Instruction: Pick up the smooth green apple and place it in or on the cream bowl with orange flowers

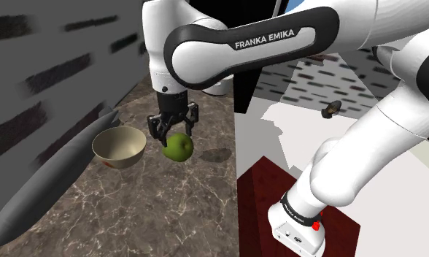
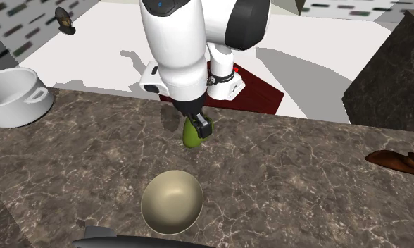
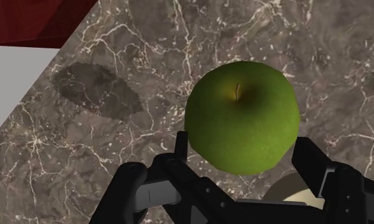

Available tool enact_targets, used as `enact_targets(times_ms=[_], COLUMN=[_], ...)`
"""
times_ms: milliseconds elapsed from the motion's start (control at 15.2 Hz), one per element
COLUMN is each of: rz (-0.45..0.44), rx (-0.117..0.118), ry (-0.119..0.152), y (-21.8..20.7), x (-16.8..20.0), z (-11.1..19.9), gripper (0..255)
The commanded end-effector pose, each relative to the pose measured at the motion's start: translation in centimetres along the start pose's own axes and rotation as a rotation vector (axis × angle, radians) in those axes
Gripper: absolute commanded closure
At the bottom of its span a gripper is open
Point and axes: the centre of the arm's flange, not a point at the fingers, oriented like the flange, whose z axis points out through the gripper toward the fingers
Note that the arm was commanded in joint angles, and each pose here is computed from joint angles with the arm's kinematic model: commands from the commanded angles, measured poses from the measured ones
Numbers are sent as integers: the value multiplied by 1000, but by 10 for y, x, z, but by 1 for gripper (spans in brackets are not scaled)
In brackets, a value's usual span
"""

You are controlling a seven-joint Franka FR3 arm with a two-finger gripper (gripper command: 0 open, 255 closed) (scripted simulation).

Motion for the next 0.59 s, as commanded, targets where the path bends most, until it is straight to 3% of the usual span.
enact_targets(times_ms=[0, 528], rz=[0, 0], rx=[0, 0], ry=[0, 0], y=[1, 6], x=[-2, -6], z=[-10, -52], gripper=[255, 255])
